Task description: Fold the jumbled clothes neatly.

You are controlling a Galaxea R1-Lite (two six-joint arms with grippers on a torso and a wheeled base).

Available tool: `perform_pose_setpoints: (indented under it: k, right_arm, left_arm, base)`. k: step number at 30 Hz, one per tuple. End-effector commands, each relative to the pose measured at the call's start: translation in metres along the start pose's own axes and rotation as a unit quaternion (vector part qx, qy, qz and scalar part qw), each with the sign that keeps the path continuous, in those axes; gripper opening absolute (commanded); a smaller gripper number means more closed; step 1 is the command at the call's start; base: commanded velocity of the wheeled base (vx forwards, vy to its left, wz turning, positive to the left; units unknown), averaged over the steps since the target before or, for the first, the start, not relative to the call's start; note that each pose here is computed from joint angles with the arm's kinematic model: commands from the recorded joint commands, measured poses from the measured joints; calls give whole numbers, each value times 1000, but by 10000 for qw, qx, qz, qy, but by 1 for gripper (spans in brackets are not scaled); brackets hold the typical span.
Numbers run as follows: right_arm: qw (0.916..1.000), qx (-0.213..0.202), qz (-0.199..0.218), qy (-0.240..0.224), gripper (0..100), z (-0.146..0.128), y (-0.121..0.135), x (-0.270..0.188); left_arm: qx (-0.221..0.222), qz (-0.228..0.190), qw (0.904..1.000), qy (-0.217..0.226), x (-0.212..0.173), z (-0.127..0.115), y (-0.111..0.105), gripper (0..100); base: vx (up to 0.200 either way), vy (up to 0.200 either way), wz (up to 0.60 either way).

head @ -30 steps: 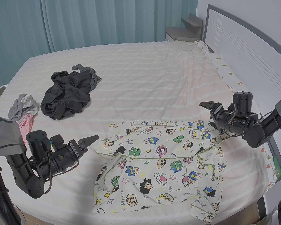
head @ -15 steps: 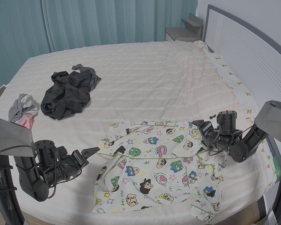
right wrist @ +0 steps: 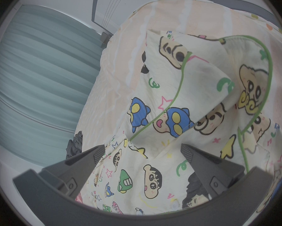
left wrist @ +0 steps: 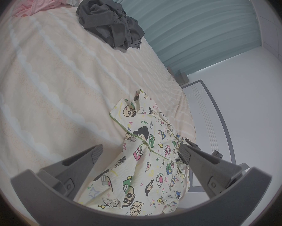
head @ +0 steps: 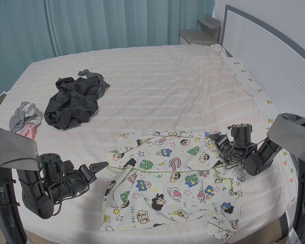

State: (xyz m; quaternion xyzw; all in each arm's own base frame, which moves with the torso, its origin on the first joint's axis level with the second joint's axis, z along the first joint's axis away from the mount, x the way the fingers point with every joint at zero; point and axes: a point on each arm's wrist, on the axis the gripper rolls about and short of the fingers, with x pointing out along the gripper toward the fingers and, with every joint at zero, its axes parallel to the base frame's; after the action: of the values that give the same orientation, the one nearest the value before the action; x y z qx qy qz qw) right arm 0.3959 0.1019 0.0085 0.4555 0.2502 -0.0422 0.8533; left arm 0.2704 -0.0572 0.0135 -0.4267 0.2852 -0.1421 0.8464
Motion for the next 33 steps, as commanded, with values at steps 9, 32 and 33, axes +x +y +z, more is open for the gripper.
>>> perform_pose_setpoints:
  k: [9,32,33]
  right_arm:
    - [9994,63,245,-250,100,18,13,5]
    - [9996,220,137,96,100,-12,7,15]
    - [9996,229,154,64,100,-11,8,16]
  left_arm:
    - [24,-58,10000,-36,1,0,-1,100]
    - [29,-50,10000,-21,1,0,-1,100]
    - [29,-50,10000,-21,1,0,-1,100]
  base:
    - [0,0,0]
    - [0,0,0]
    - [0,0,0]
